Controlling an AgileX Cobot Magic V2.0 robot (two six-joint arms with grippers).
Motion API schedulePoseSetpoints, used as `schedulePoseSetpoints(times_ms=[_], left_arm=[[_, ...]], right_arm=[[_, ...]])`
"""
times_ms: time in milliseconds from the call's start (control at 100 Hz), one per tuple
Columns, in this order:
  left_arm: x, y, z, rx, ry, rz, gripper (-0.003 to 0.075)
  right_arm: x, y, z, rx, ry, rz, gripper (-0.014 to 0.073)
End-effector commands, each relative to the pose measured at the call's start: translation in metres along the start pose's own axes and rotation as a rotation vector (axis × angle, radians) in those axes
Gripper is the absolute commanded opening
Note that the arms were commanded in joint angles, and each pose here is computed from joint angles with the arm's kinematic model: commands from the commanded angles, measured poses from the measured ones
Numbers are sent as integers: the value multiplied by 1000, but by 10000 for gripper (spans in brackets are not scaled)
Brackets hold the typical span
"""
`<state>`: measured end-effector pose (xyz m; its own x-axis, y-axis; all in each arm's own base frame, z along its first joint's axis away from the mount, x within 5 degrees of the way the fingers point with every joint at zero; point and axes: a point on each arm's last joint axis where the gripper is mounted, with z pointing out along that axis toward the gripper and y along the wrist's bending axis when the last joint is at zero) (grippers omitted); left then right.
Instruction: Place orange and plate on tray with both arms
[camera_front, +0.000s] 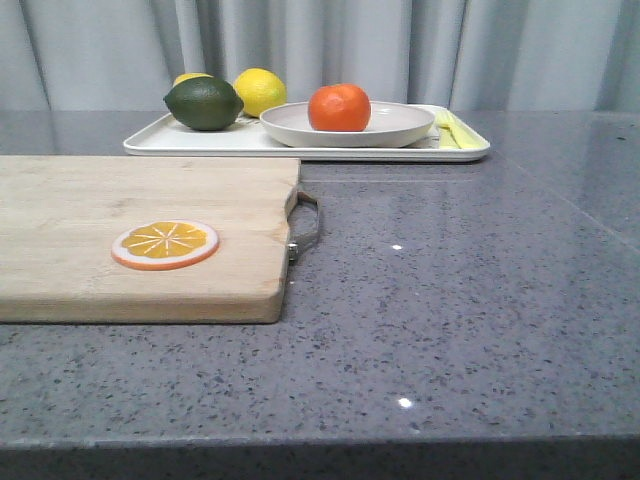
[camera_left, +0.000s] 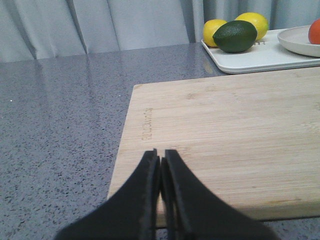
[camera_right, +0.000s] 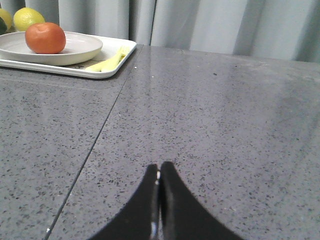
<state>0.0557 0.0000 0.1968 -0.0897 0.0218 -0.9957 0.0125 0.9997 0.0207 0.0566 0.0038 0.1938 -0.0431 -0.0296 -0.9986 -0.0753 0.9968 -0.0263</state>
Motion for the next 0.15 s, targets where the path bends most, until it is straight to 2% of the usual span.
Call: schedulePoseSetpoints(times_ms=[0,140], left_arm=[[-6,0,-2,4,-103,-9,-20],[-6,0,-2,4,-103,-9,-20]], right_arm=[[-16,0,-3,2,-115,-18,-102],[-16,0,-3,2,-115,-18,-102]])
